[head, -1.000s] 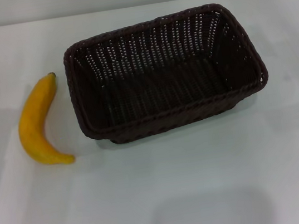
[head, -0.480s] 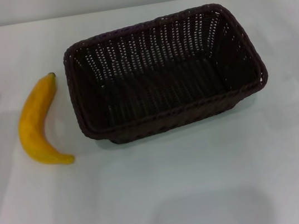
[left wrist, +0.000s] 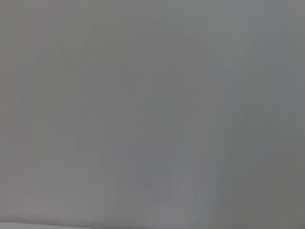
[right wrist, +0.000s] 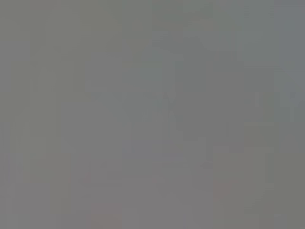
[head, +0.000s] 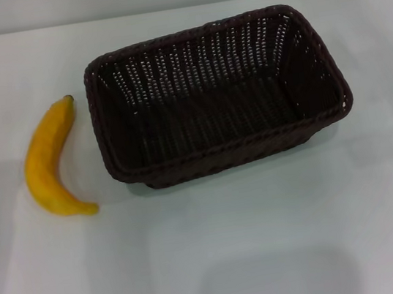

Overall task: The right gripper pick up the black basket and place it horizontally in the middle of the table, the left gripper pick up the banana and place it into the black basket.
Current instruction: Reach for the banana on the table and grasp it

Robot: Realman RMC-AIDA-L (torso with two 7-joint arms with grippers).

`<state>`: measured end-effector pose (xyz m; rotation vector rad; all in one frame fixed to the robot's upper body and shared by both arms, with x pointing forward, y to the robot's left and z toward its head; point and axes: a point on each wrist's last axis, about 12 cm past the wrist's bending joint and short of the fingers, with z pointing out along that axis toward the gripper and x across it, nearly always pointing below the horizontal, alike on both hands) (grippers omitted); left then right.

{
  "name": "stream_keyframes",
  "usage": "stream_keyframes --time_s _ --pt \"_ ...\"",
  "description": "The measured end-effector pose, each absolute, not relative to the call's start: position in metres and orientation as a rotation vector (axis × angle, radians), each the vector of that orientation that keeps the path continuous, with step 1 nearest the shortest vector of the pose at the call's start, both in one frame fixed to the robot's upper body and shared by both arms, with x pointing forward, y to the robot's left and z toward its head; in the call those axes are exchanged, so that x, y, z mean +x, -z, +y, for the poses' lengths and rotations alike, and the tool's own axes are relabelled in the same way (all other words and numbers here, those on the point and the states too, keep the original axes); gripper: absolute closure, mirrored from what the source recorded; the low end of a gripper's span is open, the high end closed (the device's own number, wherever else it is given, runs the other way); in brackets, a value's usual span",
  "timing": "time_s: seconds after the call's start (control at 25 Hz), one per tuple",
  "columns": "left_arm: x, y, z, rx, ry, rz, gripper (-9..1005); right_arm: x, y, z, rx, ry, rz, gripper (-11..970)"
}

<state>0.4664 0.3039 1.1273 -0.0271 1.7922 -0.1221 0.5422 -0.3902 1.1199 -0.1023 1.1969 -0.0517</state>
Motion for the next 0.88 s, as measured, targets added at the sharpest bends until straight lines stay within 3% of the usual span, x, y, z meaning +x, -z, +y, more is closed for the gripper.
stream_keyframes --time_s 0.56,0.88 --pt "0.489 -1.129 0.295 0.037 0.288 1.927 120 0.544 -1.122 -0.387 -0.105 0.023 1.189 282" --pt "0.507 -1.150 0.286 0.122 0.215 2.031 120 0.542 -1.121 -0.388 -0.099 0.017 1.191 281"
